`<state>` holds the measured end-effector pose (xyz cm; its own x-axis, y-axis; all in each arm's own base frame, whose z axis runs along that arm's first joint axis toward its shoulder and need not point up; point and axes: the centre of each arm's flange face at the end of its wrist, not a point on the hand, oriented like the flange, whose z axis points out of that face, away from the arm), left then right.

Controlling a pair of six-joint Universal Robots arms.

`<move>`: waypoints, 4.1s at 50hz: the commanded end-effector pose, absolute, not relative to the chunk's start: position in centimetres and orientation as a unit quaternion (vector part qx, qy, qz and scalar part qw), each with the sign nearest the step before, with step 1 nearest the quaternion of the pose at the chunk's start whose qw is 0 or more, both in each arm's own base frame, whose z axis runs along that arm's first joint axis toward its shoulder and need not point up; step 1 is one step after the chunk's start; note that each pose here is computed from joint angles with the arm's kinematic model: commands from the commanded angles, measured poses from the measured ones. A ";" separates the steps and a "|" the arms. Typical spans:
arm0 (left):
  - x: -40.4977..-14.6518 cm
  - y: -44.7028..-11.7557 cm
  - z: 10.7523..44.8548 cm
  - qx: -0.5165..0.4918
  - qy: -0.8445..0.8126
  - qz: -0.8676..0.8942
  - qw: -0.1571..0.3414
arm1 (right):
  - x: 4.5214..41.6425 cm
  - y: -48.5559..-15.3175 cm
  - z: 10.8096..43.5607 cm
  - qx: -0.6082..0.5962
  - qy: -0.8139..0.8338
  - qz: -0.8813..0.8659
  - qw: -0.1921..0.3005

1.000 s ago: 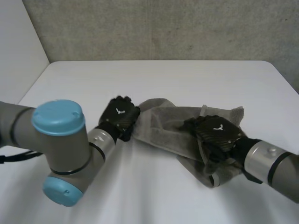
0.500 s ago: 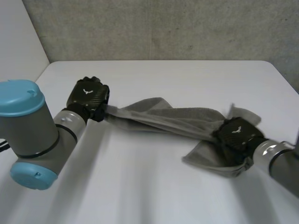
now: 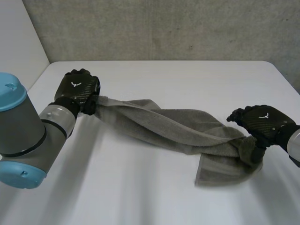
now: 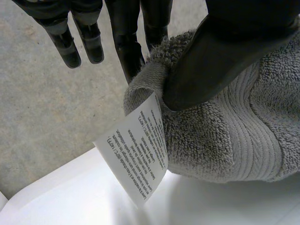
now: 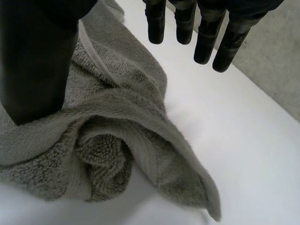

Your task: Fold the towel.

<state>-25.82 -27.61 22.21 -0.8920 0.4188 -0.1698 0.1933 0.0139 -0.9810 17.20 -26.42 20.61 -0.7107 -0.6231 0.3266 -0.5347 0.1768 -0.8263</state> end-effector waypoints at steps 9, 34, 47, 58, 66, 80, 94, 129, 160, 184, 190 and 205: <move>-25.3 -26.5 22.5 -0.220 -0.706 0.667 0.089 | 17.8 -29.8 19.0 -0.281 0.813 -0.498 0.111; -23.6 -28.7 24.8 -0.186 -0.688 0.698 0.068 | 23.3 -32.9 26.7 -0.294 0.703 -0.630 0.146; -20.9 -29.8 28.3 -0.112 -0.667 0.732 0.083 | 26.8 -26.8 33.2 -0.320 0.634 -0.669 0.217; -19.3 -30.7 26.1 -0.112 -0.692 0.709 0.075 | 26.4 -25.3 19.7 -0.425 0.724 -0.520 0.156; -19.0 -31.4 24.6 -0.109 -0.709 0.693 0.071 | 25.9 -26.3 16.6 -0.425 0.737 -0.504 0.149; -19.0 -31.6 23.4 -0.110 -0.721 0.680 0.070 | 26.2 -27.7 17.3 -0.414 0.712 -0.552 0.131; -19.6 -30.6 23.4 -0.118 -0.721 0.678 0.078 | 27.1 -31.3 21.9 -0.277 0.753 -0.560 0.205; -19.9 -30.3 23.4 -0.122 -0.720 0.679 0.081 | 28.5 -35.4 13.7 -0.275 0.811 -0.471 0.213; -19.1 -29.5 22.5 -0.140 -0.731 0.662 0.086 | 21.5 -27.2 24.3 -0.470 0.731 -0.494 0.020; -22.2 -33.6 45.4 -0.068 -0.458 0.877 0.130 | 24.3 -33.4 42.1 -0.269 0.478 -0.836 0.023; -20.9 -35.0 39.4 -0.059 -0.533 0.834 0.130 | 24.9 -31.1 36.0 -0.378 0.489 -0.786 0.025; -17.6 -32.5 19.8 -0.123 -0.677 0.710 0.152 | 22.6 -26.6 22.4 -0.490 0.583 -0.647 -0.002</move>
<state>-17.60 -34.10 24.02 -0.9372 0.3466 0.0402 -0.0739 -0.0845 -0.9937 24.09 -27.20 25.31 -0.5143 -0.5298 0.6744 -0.5309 -0.4209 -0.7355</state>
